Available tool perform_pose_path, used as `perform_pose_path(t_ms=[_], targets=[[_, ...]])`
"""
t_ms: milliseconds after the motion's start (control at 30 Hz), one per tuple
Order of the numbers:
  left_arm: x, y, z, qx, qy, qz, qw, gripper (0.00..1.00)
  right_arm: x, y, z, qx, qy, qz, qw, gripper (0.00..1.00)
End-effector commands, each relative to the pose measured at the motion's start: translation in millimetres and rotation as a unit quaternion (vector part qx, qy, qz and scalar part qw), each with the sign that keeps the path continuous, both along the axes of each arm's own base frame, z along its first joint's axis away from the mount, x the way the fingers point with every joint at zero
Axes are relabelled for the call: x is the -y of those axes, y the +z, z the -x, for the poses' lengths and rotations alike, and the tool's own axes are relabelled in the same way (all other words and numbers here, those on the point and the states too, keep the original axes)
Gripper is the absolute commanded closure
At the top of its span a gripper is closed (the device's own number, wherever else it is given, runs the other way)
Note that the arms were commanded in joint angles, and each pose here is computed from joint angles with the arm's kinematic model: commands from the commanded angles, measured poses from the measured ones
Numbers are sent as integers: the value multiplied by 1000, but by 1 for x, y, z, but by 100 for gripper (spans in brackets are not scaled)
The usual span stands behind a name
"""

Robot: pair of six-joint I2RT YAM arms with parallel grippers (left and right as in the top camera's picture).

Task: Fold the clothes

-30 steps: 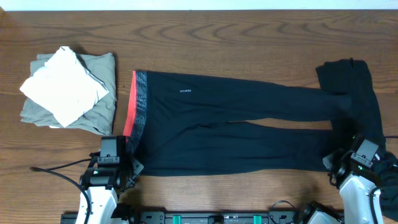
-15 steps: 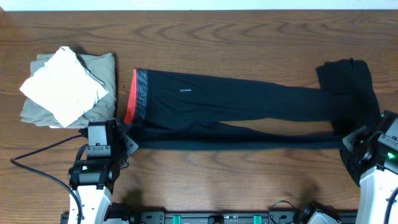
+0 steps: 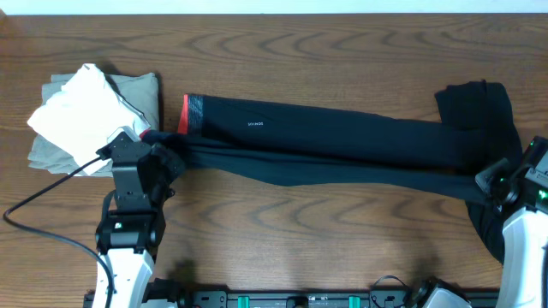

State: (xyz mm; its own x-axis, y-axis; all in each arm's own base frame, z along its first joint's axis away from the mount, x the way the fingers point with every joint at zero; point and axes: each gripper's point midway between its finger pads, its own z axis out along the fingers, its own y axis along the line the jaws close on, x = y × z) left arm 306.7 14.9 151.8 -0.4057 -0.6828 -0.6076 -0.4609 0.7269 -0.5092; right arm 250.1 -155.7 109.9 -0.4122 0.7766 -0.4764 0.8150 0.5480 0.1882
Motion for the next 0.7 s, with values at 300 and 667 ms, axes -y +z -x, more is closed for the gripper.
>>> perform_pose_path(t_ms=[300,667], targets=[[2,6,-50,53,-11,0,999,94,11,19,-48,40,19,17,999,99],[3,3,-85,94,-15,0,995,94,2,10,-94,72,57,32,995,99]])
